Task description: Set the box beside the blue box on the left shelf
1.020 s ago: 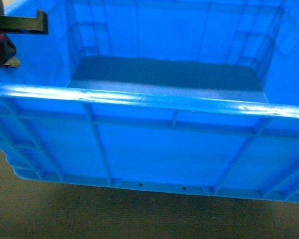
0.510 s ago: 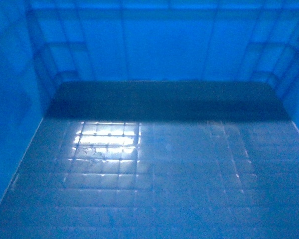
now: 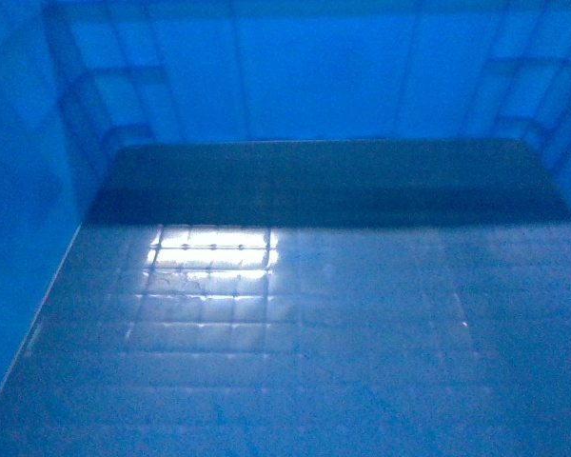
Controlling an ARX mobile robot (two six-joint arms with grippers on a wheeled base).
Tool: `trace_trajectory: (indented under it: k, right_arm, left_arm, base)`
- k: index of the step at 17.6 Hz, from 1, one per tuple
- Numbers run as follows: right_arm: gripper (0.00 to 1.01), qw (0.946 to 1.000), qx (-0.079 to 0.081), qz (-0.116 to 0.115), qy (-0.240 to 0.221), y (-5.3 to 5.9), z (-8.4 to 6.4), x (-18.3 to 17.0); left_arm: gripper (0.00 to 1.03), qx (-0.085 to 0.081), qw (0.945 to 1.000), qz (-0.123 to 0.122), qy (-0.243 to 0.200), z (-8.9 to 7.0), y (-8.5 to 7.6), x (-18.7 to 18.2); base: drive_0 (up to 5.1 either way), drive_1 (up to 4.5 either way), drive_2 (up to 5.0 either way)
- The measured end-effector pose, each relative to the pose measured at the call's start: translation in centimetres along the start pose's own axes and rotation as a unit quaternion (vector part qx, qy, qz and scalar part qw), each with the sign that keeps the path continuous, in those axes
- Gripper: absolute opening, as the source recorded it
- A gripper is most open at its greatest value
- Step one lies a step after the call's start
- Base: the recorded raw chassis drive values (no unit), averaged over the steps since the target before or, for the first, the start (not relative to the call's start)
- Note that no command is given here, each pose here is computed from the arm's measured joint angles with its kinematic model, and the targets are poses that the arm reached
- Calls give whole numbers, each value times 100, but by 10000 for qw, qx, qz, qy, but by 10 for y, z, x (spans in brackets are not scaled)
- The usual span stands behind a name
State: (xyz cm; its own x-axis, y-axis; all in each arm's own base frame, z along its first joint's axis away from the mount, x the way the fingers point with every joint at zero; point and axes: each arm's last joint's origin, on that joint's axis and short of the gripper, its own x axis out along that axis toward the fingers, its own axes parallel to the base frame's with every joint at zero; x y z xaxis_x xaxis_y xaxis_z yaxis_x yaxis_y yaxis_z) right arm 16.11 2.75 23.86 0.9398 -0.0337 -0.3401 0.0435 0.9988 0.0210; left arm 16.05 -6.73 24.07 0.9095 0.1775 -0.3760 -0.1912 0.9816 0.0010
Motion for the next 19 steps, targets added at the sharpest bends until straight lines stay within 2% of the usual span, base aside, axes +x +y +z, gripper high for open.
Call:
trace_trajectory:
  k: [3,19]
  right_arm:
    - [19,10000,-1,0,4,0,0,0]
    - [19,10000,-2,-2,4,0,0,0]
  left_arm:
    - [14,0,10000,0,5,0,0,0]
    - [14,0,10000,0,5,0,0,0]
  base:
    - [-20,-20,-20]
    - [-172,-172,-172]
